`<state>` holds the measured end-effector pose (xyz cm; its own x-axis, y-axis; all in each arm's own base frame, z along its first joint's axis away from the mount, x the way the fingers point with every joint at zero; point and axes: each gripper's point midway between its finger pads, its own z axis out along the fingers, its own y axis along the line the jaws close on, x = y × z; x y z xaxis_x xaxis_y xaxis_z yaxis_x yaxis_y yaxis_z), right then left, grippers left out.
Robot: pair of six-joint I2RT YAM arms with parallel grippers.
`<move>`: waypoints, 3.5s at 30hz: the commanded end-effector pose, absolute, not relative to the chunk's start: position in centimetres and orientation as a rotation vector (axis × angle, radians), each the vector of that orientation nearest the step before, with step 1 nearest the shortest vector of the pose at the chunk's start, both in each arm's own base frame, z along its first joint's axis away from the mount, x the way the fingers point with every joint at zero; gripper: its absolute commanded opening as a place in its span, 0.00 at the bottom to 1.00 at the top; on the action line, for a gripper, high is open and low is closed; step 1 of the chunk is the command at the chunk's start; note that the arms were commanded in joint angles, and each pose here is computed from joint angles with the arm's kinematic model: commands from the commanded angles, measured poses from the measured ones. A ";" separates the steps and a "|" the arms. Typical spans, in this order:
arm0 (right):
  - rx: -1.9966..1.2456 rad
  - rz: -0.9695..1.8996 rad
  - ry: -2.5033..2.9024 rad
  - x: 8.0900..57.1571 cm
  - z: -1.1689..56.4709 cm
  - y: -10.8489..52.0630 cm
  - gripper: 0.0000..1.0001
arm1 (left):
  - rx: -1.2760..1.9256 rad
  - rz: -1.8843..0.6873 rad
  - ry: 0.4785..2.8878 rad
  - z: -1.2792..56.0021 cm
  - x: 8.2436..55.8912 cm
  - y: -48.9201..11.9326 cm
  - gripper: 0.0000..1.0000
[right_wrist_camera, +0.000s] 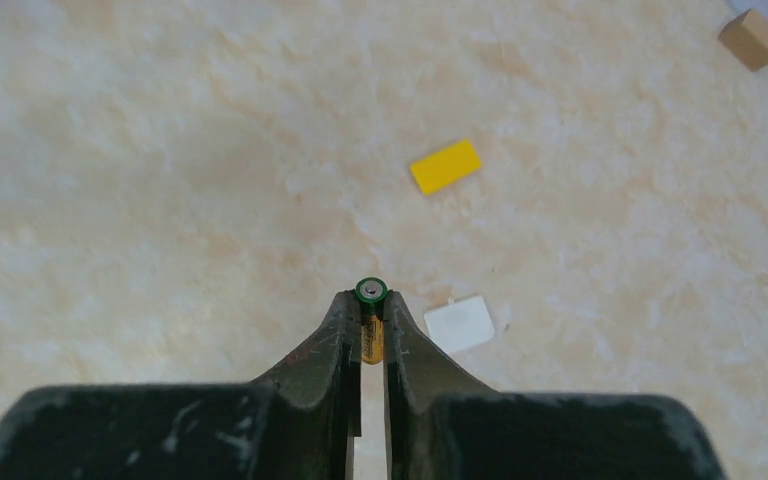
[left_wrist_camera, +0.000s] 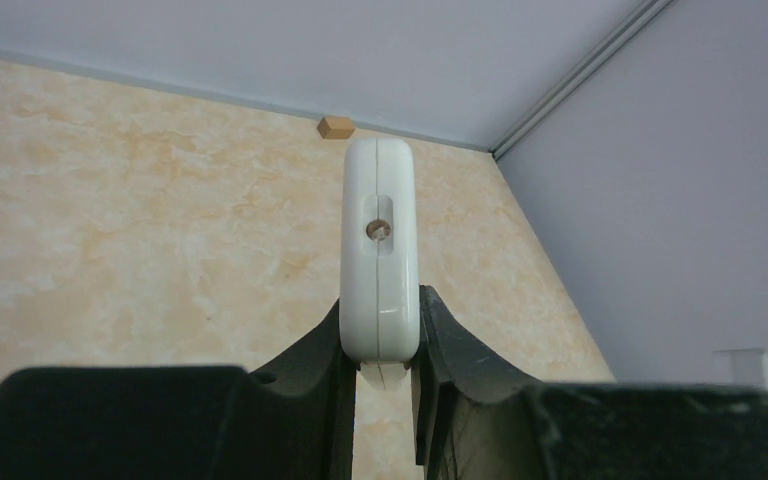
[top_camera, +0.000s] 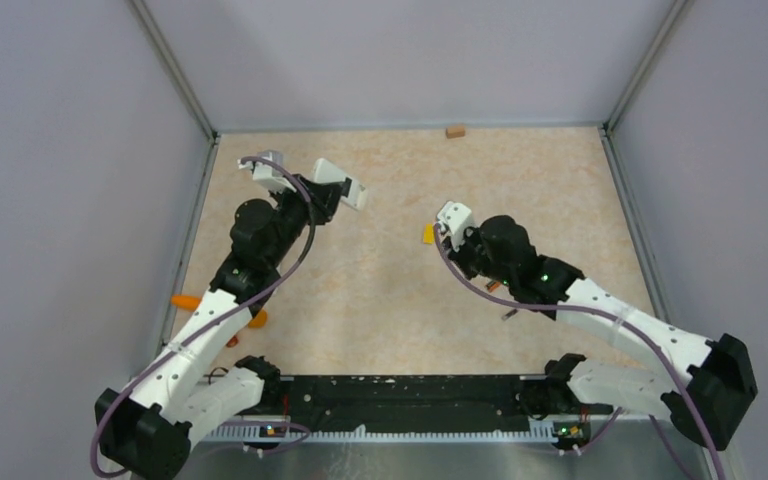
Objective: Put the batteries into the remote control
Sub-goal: Load the battery into the remote control.
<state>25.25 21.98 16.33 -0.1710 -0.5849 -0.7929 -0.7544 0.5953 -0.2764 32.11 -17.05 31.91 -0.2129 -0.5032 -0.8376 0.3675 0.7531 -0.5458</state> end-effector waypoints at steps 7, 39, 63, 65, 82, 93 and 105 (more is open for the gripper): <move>-0.142 0.901 1.567 26.5 36.4 25.6 0.00 | -0.209 -1.203 1.455 36.1 32.1 -20.7 0.00; 0.244 0.850 1.745 31.6 38.3 27.7 0.00 | -0.431 -2.001 1.138 36.0 31.5 -24.8 0.00; 0.213 0.819 1.786 32.0 36.8 29.8 0.10 | -0.483 -2.074 1.109 36.2 32.3 -24.9 0.00; 0.205 0.815 1.777 32.0 37.0 29.7 0.14 | -0.490 -2.097 1.103 36.4 32.2 -25.0 0.00; 0.213 0.824 1.733 31.9 38.3 29.2 0.32 | -0.548 -2.152 1.103 35.7 32.6 -25.0 0.00; 0.224 0.896 1.661 30.2 42.1 27.8 0.59 | -0.528 -2.132 1.100 35.4 32.5 -25.0 0.00; 0.518 1.231 1.609 26.9 43.4 26.1 0.78 | -0.374 -2.031 1.037 36.9 31.2 -24.5 0.00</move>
